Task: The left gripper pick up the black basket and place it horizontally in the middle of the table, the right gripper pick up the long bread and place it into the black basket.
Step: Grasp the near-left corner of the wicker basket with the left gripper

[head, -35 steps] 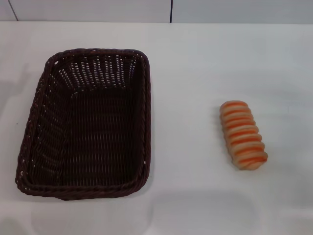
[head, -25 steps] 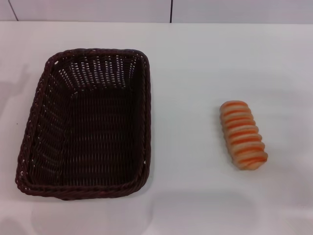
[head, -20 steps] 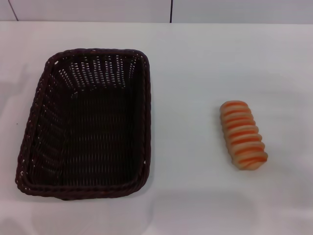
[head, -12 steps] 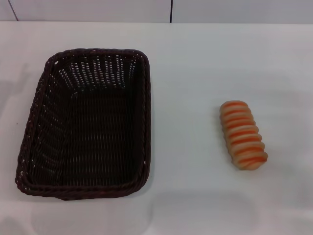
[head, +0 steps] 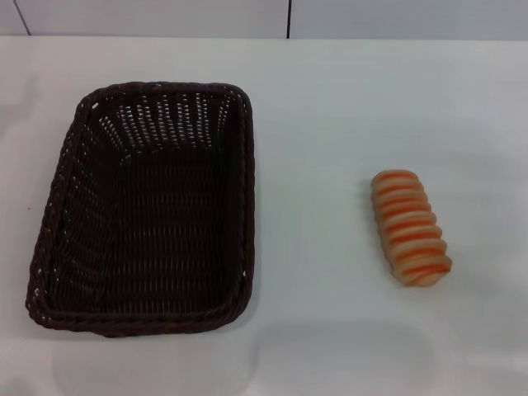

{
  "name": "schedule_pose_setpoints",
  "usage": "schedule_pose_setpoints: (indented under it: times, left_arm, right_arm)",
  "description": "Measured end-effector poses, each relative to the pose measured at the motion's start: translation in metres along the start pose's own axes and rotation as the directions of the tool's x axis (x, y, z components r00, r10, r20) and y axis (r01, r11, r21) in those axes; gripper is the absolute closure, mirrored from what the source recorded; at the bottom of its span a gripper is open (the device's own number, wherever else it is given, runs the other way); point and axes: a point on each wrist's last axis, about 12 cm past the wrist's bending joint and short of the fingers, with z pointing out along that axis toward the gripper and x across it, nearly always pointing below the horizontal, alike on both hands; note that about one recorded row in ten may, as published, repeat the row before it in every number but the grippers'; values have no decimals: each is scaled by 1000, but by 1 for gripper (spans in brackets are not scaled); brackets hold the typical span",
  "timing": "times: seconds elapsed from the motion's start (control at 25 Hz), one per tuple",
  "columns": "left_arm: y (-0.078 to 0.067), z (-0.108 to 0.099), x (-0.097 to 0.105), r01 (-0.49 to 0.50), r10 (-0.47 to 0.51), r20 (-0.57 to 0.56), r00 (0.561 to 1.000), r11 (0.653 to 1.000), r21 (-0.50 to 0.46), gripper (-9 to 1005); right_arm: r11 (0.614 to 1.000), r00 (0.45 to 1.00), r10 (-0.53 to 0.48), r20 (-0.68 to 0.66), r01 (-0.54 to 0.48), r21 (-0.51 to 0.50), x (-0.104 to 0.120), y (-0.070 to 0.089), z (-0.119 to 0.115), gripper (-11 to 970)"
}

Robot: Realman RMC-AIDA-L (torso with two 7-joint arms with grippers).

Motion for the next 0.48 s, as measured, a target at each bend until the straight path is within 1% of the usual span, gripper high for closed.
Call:
schedule_pose_setpoints:
  times: [0.08, 0.12, 0.16, 0.2, 0.28, 0.48]
  left_arm:
    - [-2, 7, -11, -1, 1, -39, 999, 1000, 0, 199]
    - [-6, 16, -24, -3, 3, -79, 997, 1000, 7, 199]
    - [-8, 19, -29, -1, 2, -97, 995, 1000, 9, 199]
    - [-8, 19, -29, -1, 2, -97, 995, 1000, 9, 199]
    - [-12, 26, -41, 0, 2, -151, 988, 1000, 12, 199]
    - [-21, 35, -62, 8, -2, -262, 965, 1000, 22, 199]
  right_arm:
    - [1000, 1000, 2, -14, -2, 0, 2, 0, -1, 329]
    - [1000, 1000, 1, -19, -1, 1, 2, 0, -1, 329]
    - [1000, 1000, 1, -22, -1, 2, 3, -1, -2, 329]
    - [1000, 1000, 1, -23, -1, 2, 3, -1, -2, 330]
    - [1000, 1000, 1, -24, -1, 3, 3, -1, -2, 330]
    - [1000, 1000, 5, -27, -5, 5, 3, -1, -3, 331]
